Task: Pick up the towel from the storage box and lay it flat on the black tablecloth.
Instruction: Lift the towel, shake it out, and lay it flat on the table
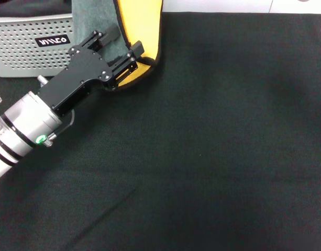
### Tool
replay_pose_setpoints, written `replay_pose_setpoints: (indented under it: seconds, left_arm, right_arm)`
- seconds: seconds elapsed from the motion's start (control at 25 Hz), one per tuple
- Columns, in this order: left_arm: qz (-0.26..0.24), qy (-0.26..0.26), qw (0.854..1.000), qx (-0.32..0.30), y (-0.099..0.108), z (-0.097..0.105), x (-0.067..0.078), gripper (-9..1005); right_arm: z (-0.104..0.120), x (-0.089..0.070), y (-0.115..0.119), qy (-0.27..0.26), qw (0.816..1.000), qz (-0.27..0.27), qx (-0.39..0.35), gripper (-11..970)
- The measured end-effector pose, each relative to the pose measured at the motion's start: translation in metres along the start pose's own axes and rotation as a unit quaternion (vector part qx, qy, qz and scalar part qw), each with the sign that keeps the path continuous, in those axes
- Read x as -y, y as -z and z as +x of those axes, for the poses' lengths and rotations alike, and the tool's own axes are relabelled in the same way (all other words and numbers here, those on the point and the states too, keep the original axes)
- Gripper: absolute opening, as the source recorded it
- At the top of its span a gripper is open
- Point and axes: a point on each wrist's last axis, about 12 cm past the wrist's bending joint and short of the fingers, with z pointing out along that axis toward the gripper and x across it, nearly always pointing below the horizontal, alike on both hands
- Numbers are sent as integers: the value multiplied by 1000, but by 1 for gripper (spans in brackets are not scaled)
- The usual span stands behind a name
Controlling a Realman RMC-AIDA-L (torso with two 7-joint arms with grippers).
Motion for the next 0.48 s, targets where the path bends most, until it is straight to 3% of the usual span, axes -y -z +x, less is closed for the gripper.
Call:
replay_pose_setpoints:
  seconds: [0.48]
  left_arm:
    - [-12,-5,1000,1,4,-1,-4,679]
  right_arm:
    - [-1,5,11,12,1000,26,-5,11]
